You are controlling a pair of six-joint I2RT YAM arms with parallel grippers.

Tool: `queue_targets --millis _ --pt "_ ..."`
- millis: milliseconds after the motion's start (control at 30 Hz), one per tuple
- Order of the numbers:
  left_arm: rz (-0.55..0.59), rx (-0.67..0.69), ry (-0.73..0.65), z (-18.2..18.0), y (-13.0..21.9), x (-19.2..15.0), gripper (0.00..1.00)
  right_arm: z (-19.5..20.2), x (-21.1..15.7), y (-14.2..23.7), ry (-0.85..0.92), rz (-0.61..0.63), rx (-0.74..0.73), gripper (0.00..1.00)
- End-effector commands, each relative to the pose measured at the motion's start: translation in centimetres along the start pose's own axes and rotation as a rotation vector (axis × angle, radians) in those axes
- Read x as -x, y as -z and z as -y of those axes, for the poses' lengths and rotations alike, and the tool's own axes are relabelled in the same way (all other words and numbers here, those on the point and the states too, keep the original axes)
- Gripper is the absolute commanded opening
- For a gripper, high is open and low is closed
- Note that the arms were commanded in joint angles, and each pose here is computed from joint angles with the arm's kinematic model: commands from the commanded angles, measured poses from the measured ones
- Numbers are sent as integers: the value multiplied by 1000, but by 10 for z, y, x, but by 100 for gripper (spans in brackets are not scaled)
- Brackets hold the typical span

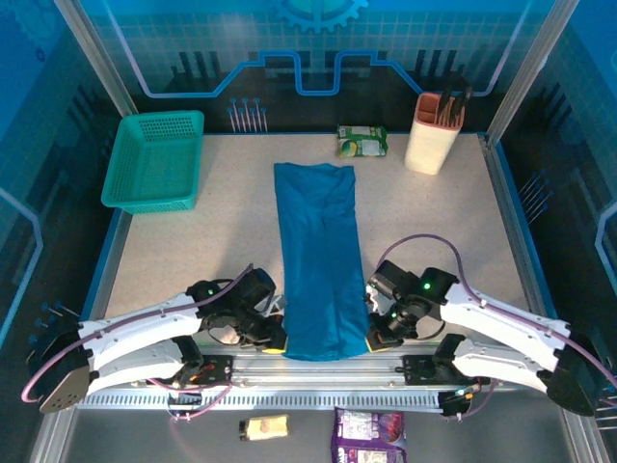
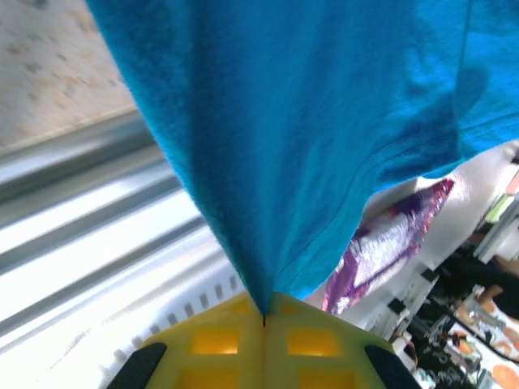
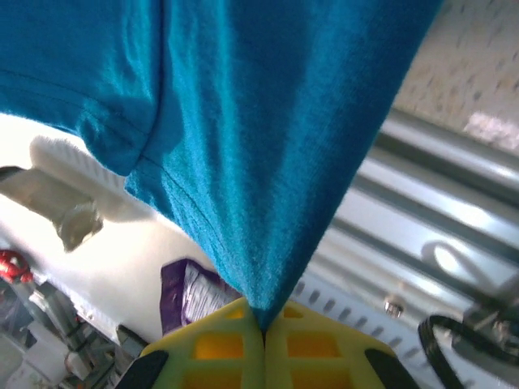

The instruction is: Fold the inside-out t-shirt

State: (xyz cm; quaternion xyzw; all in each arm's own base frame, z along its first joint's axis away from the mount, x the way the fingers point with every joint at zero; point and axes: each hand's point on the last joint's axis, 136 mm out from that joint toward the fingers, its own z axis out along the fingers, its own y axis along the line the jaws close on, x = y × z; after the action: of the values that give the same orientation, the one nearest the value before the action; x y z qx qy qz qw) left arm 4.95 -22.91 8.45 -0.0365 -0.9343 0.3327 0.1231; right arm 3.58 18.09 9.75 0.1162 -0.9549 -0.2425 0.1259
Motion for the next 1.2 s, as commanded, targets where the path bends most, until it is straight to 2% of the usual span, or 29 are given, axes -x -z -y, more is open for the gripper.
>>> queue_targets --millis 0,133,200,300,433,700,867,1167 --pt "-70 -47 -56 24 14 -19 0 -11 -24 16 -21 -68 33 0" --pt "-18 -42 -135 46 37 -13 0 -26 -9 40 36 -3 6 0" --pt "45 -16 -175 58 52 0 0 -35 13 62 63 88 -32 0" --pt "176 73 -203 67 78 34 0 -38 53 93 69 215 -79 0" --pt "314 175 -220 71 115 78 0 -47 107 132 74 373 -69 0" --pt "537 213 -197 75 176 171 0 -45 211 176 53 583 -98 0" --pt "608 303 -203 64 194 214 0 -43 263 190 71 636 -138 0" --pt "713 370 -199 50 223 281 0 -35 343 215 57 736 -177 0"
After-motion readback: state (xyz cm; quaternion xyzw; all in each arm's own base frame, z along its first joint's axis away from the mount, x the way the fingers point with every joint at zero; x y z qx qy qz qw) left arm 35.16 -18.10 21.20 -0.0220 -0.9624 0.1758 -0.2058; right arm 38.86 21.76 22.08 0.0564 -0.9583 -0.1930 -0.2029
